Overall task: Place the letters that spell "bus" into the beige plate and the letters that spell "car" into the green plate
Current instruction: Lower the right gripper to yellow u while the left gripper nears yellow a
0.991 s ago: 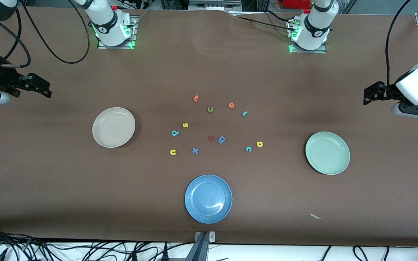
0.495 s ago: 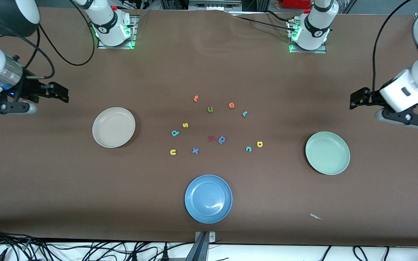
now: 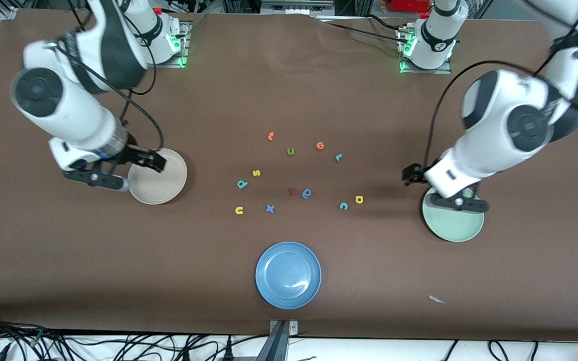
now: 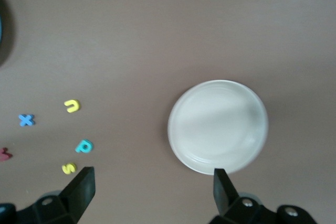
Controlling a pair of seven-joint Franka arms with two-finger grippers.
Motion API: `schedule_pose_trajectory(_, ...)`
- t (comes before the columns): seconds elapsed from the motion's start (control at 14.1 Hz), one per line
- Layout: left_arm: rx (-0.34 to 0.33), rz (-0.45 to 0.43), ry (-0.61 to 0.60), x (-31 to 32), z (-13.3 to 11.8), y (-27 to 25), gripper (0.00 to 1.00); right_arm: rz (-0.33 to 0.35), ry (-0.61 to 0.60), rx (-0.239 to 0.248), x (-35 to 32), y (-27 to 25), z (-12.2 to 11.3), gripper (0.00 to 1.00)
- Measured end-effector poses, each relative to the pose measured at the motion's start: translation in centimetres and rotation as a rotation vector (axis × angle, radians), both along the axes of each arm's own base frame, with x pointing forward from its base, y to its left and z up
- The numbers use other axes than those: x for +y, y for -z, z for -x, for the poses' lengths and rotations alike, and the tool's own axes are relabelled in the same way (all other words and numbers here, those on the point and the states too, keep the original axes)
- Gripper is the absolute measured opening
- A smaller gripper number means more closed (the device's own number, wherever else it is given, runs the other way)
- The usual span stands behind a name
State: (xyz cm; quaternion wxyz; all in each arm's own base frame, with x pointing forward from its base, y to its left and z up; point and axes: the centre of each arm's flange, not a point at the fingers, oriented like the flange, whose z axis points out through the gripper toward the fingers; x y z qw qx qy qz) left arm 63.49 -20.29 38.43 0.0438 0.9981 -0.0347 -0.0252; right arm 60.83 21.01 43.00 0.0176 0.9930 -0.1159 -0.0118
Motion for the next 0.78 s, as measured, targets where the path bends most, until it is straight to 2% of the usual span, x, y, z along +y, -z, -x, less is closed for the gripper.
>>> schedule_pose_trajectory(0.28, -0.017, -0.039, -0.049, -4.9, -0.1, 8.0, 1.0, -0.014, -0.06, -0.042, 6.1, 6.4, -1.3, 1.0)
schedule_pose_trajectory(0.42, 0.005, -0.049, -0.055, -6.1, 0.3, 11.4, 1.0, -0.034, -0.07, -0.072, 7.9, 10.1, -1.9, 1.0)
schedule_pose_trajectory(0.64, -0.002, -0.038, -0.066, -6.4, 0.3, 14.5, 1.0, -0.073, -0.046, -0.086, 8.7, 14.8, -3.2, 1.0)
schedule_pose_trajectory(0.78, -0.019, -0.027, -0.064, -7.0, 1.0, 16.2, 1.0, -0.073, -0.061, -0.085, 10.1, 17.2, -3.5, 0.95)
